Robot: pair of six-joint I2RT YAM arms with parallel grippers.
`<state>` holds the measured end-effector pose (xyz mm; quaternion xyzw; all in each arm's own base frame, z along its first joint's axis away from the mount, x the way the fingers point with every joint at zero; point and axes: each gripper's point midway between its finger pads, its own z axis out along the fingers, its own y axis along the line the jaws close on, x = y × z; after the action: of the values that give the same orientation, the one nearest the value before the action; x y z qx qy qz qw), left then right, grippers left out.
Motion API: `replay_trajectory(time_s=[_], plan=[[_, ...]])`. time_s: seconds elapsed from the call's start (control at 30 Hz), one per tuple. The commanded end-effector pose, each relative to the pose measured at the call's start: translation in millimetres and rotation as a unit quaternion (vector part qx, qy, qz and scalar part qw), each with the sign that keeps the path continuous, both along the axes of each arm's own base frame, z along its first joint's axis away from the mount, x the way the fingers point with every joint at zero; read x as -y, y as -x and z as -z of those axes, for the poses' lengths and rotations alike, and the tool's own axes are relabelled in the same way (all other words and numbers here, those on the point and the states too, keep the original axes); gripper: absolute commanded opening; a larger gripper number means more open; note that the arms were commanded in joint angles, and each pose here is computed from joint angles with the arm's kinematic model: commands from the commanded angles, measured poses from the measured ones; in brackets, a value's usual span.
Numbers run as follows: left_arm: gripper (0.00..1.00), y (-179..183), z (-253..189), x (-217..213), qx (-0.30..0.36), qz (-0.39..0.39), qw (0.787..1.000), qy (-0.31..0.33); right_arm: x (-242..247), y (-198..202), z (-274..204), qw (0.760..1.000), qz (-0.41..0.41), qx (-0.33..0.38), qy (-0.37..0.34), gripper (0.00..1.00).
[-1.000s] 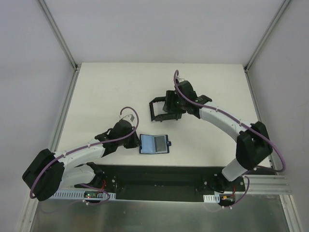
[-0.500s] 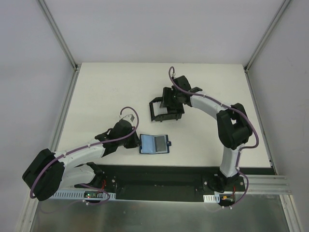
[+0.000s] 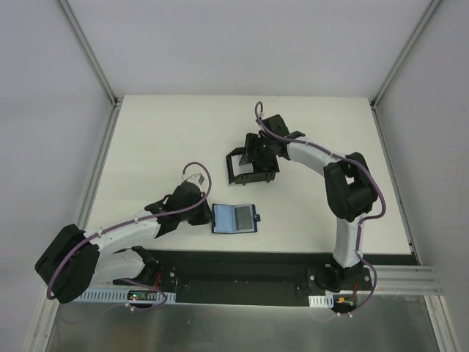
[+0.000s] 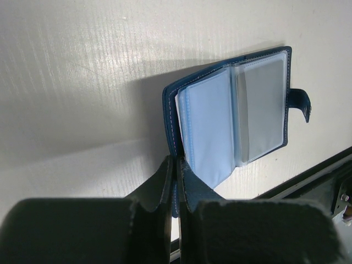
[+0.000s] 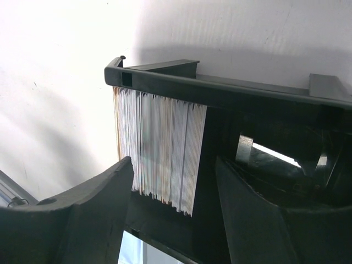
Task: Put the credit cards into the card holder
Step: Pick up the credit card from the storage box.
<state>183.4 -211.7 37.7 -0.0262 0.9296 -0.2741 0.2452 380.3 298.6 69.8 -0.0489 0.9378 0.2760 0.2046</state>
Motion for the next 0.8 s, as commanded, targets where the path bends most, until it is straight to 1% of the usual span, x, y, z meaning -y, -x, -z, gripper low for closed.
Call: replay_trajectory(time_s=[0.0,0.07,0.13,0.47,0.6,0.77], plan=[[0.0,-8.0,-7.1,4.0,0.008,-0.003,1.0,0.011,-11.2,-10.6,-29.3,0.999,-0.012,0.03,-0.039,0.62],[0.0,-7.6,-6.5,3.6,0.008,-0.003,1.0,0.01,-10.7,-10.6,-33.3,0.998,-0.012,0.035,-0.043,0.6],[0.0,-8.0,-7.1,3.9,0.009,-0.003,1.0,0.011,-10.7,-10.6,-37.4,0.998,-0.012,0.039,-0.047,0.55],[0.0,-7.5,-5.9,3.9,0.007,-0.002,1.0,0.01,-5.5,-9.8,-42.2,0.998,-0.006,0.043,-0.047,0.49],[0.0,-8.3,-6.7,4.3,0.007,-0.003,1.0,0.011,-3.0,-9.7,-43.1,0.998,-0.001,0.045,-0.044,0.42],[0.0,-7.1,-5.9,4.6,0.005,-0.001,1.0,0.011,-2.1,-9.5,-44.1,0.998,0.0,0.045,-0.045,0.31]])
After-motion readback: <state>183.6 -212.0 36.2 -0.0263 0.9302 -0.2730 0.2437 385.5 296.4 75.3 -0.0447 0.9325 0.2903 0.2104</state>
